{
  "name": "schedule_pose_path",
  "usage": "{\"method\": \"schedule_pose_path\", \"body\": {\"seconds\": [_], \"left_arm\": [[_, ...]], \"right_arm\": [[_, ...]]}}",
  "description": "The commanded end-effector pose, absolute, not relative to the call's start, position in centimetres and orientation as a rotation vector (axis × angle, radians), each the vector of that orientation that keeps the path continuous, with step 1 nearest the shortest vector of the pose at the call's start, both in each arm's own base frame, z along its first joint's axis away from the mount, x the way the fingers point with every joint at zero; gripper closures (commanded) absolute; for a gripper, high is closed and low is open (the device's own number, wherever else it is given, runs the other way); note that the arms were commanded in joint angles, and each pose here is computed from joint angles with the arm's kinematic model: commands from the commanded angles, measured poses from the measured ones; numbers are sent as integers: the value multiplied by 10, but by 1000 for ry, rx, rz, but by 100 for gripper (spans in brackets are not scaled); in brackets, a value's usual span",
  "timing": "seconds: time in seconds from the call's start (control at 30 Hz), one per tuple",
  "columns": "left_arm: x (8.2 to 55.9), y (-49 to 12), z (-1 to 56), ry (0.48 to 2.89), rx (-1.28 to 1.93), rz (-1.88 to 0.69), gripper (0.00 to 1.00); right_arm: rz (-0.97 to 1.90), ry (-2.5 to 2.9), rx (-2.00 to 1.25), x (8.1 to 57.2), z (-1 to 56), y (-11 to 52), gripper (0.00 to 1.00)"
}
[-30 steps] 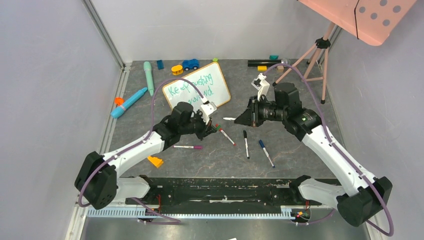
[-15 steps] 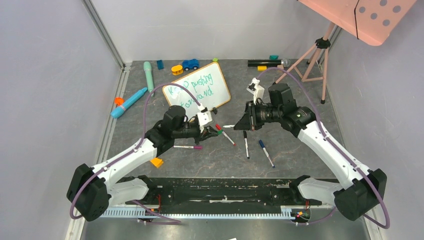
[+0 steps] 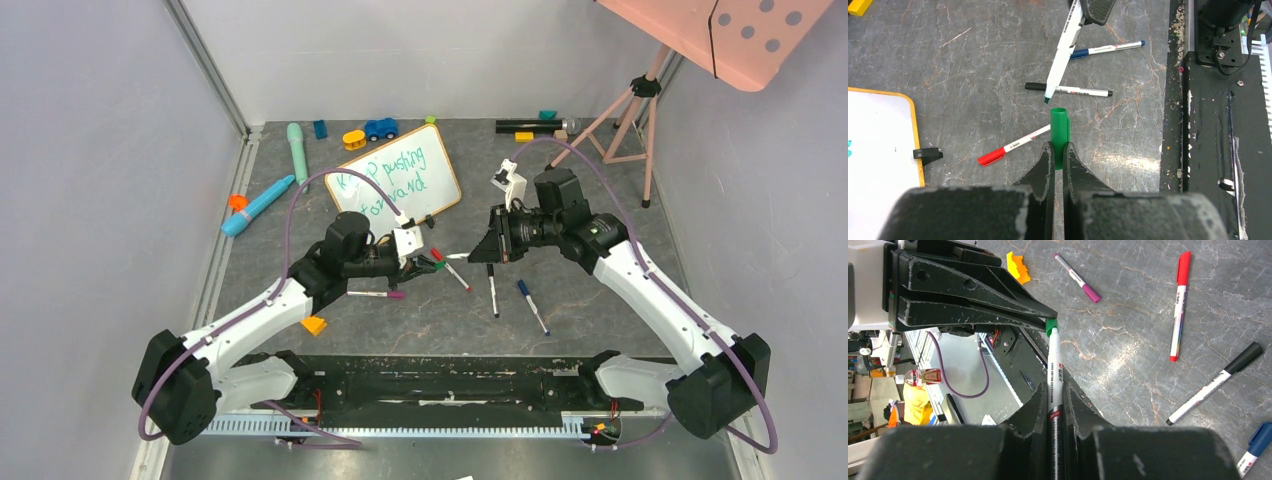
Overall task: Write a sentence on the whiteboard
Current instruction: Insert the whiteboard marker without the cap into the pen cap.
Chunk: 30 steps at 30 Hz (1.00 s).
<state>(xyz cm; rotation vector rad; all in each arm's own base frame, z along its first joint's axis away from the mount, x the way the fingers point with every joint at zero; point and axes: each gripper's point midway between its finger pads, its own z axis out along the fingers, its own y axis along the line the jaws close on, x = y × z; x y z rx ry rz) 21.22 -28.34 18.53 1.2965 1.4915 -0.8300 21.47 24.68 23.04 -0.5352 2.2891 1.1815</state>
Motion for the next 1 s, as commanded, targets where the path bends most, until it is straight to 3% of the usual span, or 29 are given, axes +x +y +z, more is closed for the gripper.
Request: {"method": "schedule_pose_path", "body": {"seconds": [0.0,0.97], "left_arm": [[216,-285,202,1394,1293,-785,98],[210,-293,208,1339,1371,-832,98]], "right_arm": [[1186,2280,-552,212,230,245,100],[1246,2318,-575,207,218,250,100]]}}
